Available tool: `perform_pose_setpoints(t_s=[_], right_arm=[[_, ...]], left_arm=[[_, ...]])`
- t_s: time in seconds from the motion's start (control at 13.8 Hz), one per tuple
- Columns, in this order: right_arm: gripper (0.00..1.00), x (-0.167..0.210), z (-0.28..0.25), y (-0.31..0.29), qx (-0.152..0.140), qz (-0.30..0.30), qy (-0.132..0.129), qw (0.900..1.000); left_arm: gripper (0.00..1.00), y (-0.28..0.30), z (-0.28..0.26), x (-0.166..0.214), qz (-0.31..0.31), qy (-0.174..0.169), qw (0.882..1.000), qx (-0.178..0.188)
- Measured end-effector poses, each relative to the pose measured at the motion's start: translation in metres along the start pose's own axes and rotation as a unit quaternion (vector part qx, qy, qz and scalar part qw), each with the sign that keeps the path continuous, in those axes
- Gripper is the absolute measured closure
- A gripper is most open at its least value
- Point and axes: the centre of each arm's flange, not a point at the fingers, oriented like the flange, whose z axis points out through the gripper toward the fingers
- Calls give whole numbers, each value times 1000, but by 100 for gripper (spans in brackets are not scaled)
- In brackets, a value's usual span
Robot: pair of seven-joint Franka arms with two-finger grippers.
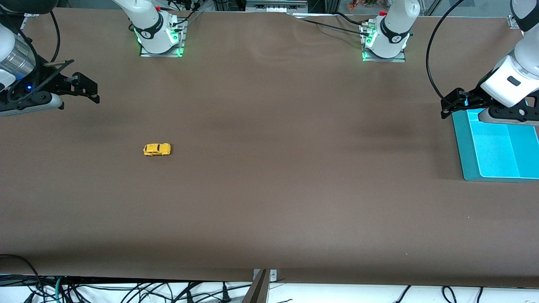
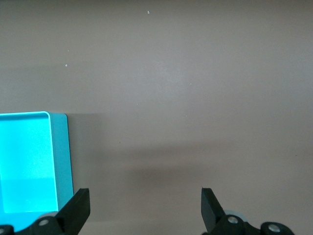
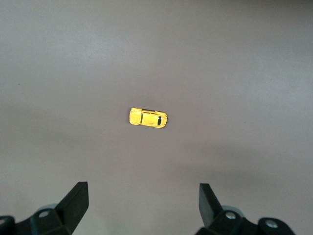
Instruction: Wind and store yellow beetle car
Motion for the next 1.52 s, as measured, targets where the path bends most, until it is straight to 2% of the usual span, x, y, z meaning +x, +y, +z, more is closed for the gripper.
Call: perform_pose_setpoints(t_s=[0.65,1.01,1.52], right_arm=[[0,-1,0,6,0,5,-1,1000],[0,-8,4,14,4,12,-25,1000],[0,-8,3,14,5,12,-27,1000]], left_arm=[[0,0,0,0,0,0,1000,0],[0,0,0,0,0,0,1000,0],[0,0,0,0,0,0,1000,0]])
